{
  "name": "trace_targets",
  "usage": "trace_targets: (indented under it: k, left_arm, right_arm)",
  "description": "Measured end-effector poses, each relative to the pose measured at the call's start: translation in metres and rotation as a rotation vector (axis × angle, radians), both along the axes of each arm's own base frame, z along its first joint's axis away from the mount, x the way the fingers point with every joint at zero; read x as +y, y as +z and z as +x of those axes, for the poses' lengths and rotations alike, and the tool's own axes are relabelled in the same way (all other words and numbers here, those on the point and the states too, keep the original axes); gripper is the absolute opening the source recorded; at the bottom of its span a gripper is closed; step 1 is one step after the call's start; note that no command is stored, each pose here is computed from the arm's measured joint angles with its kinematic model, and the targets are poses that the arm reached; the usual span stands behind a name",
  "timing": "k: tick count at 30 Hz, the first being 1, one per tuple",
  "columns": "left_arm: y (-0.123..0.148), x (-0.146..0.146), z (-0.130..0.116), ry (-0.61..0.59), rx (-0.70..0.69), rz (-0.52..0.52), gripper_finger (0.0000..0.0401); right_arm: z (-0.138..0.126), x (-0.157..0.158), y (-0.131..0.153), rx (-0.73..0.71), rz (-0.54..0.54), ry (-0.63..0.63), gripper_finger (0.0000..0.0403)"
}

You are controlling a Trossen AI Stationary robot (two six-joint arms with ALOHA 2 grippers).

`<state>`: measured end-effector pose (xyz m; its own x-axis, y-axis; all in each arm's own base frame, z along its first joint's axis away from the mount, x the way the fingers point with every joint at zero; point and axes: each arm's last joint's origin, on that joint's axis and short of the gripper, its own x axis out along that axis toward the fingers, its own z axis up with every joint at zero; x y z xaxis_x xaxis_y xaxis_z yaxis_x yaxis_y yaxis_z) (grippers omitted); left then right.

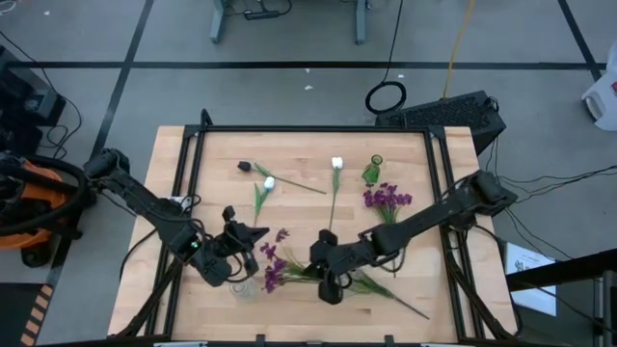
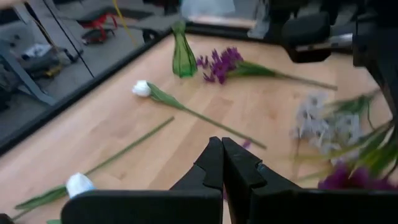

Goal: Sort flowers into vase by color
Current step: Move the left violet flower to the middle right of the table

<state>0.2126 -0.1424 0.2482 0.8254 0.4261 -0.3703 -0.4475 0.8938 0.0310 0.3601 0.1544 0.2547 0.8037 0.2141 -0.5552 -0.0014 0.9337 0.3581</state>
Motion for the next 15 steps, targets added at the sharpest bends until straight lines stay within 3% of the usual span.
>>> trace_targets:
  k: [8,15]
  left_arm:
    - [0.003,-0.006,-0.006,0.011,-0.047,-0.003,0.0002]
    - [0.006,-0.008,-0.004,0.010,-0.078,-0.027,0.0002]
  right_arm:
    - [-0.051,0.006,0.052,-0.043,-0.074,0.022,0.0000]
    - [-0.099,0.033,0.058,-0.208,-0.146,-0.134,0.0000]
